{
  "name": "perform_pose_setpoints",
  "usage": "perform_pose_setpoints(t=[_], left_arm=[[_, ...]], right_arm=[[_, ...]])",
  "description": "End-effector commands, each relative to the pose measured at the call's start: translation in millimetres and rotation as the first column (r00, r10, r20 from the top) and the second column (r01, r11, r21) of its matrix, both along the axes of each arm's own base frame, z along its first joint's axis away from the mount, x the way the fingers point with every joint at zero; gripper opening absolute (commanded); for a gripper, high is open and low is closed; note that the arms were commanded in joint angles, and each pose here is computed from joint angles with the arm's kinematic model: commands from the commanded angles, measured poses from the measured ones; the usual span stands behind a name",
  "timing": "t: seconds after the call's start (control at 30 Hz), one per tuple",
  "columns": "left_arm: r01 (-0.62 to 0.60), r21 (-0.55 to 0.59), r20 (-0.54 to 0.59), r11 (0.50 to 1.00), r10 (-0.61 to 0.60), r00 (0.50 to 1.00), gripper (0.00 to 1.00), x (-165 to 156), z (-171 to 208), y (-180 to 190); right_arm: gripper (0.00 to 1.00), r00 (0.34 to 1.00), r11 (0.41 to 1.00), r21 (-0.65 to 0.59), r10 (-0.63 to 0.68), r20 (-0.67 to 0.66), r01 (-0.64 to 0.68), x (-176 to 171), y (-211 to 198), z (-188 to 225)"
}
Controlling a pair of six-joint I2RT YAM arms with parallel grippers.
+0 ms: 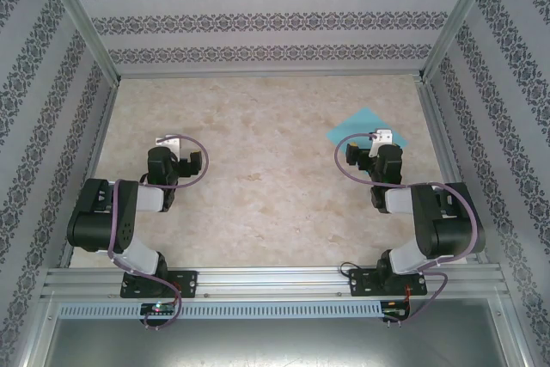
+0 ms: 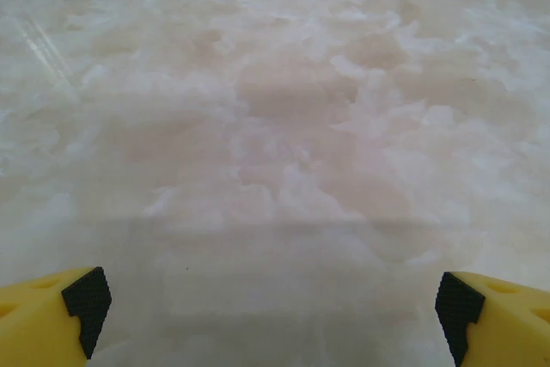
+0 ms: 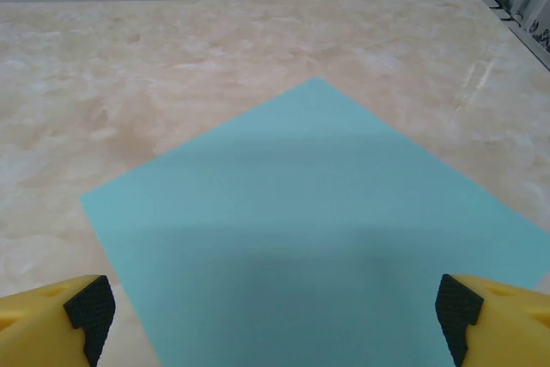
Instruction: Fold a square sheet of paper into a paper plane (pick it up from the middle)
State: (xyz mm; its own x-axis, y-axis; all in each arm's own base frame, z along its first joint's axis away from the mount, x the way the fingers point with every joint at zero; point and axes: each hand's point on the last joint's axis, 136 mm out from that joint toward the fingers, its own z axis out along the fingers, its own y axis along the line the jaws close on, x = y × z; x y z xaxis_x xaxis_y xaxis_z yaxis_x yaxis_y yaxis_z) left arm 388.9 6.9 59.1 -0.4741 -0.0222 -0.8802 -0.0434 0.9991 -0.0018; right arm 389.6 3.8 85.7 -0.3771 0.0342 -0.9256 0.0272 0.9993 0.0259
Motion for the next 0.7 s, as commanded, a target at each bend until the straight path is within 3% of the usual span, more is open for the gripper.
perform_pose_setpoints(t=[0.0,0.67], left_arm=[[0.017,0.014,0.082,1.000,-0.019,0.996,1.00,10.4,22.2,-0.7],[0.023,0.011,0.089,1.000,-0.024,0.996,1.00,9.8,23.7,-1.5]], right_arm=[[0.98,0.998,1.000,-0.018,-0.012,0.065,0.013,6.9,-4.5,19.3],[0.98,0.997,1.000,0.018,-0.002,0.072,0.000,7.0,-6.9,20.6]])
